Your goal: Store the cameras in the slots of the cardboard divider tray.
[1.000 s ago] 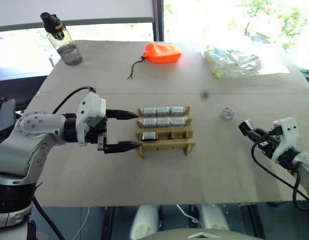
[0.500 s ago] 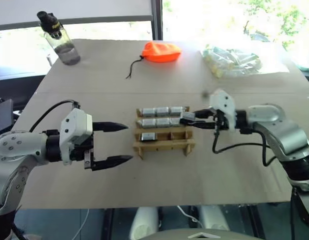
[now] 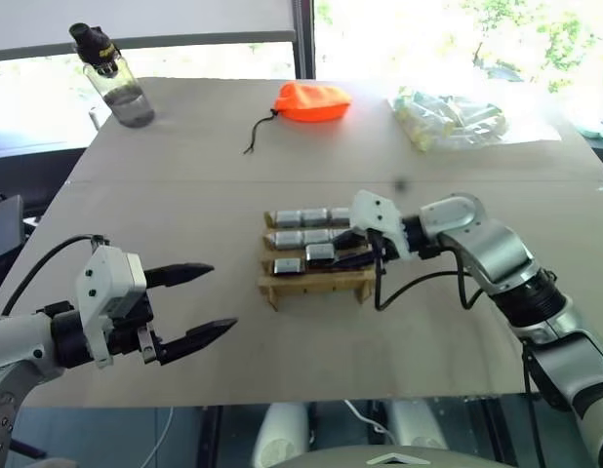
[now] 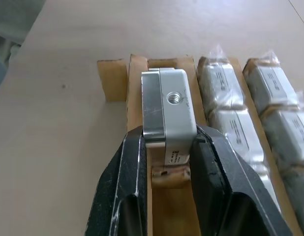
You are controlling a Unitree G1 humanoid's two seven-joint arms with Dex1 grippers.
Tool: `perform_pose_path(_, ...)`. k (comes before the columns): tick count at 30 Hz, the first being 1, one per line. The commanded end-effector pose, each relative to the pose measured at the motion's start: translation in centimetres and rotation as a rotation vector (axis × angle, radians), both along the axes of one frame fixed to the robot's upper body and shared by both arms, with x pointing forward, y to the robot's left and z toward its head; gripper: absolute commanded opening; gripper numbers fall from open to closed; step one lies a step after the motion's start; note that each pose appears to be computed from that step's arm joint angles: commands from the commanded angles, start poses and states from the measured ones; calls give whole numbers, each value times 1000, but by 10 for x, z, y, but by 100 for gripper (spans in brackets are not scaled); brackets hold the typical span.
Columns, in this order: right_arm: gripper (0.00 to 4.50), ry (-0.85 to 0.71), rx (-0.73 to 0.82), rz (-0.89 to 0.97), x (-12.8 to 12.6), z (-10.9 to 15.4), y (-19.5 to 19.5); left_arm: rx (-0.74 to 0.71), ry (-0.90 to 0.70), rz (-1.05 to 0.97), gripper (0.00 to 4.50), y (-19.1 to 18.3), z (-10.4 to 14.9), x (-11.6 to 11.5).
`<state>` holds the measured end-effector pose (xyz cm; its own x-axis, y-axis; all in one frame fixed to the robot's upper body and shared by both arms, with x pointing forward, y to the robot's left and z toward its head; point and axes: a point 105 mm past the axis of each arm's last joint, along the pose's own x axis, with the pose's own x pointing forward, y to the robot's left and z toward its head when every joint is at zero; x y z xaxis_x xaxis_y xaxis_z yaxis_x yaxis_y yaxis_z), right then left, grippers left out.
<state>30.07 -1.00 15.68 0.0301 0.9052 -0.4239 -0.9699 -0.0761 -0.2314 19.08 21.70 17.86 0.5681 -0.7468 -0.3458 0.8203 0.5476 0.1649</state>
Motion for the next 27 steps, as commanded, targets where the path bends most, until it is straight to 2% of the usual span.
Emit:
perform_pose_path(1, 67, -17, -30, 8, -1, 2, 0, 16, -56, -4, 450, -1, 10, 0)
perform_pose_path(9, 67, -51, -55, -67, 12, -11, -6, 18, -52, -19, 450, -3, 14, 4)
perform_pose_path(16, 67, -18, -26, -60, 4, -15, 1, 34, -44, -43, 450, -1, 16, 11)
perform_pose_path(17, 176, -16, -28, -59, 4, -16, 1, 33, -45, -48, 450, -2, 17, 12)
perform_pose_path(18, 196, -15, -21, -64, 3, -15, 0, 33, -44, -54, 450, -3, 17, 12)
perform_pose_path(20, 301, -40, 19, -96, 6, -9, 0, 31, -39, -63, 450, -4, 16, 13)
perform_pose_path(21, 323, -43, 49, -105, 6, -4, -1, 30, -39, -67, 450, -4, 16, 14)
perform_pose_path(22, 370, -35, 82, -104, 4, 2, -2, 27, -39, -71, 450, -5, 17, 14)
perform_pose_path(27, 370, 38, 206, -131, -10, 21, -27, -4, -40, -108, 450, -12, 20, 17)
